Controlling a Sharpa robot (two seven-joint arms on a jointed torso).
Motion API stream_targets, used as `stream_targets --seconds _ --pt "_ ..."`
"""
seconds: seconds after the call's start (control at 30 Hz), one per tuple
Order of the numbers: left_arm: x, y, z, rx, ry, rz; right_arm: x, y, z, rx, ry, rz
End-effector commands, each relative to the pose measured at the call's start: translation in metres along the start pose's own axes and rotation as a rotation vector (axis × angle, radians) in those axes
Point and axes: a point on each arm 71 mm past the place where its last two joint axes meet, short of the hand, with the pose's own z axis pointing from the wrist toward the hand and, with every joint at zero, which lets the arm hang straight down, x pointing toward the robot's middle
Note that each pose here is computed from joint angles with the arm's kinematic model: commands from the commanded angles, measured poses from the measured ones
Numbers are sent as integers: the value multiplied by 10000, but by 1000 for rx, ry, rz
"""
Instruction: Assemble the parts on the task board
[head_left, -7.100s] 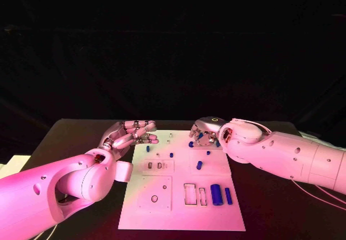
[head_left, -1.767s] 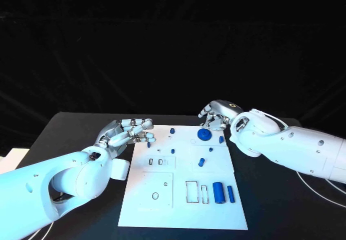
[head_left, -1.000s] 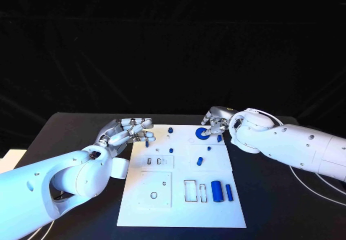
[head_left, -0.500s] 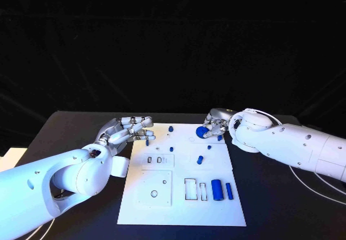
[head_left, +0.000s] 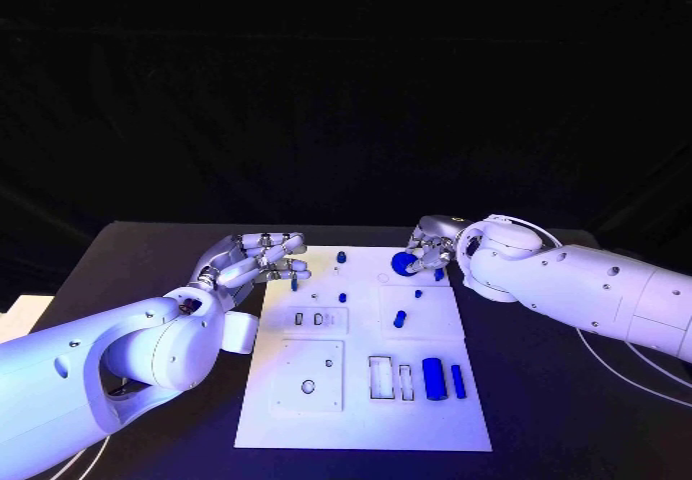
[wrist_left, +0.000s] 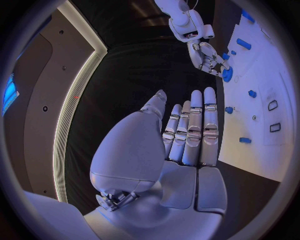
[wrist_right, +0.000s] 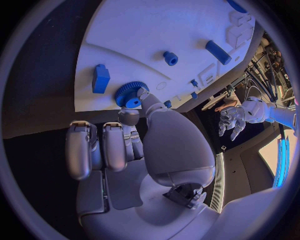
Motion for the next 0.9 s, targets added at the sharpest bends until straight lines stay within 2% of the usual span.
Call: stream_targets --seconds 0.03,0.63,0.9 --pt "26 -7 4 3 21 -10 61 1 1 1 43 -16" --pt "21 -6 2 1 21 -10 69 19 10 18 47 -26" --pt "22 -6 1 -1 21 -10 43 65 12 2 -1 -83"
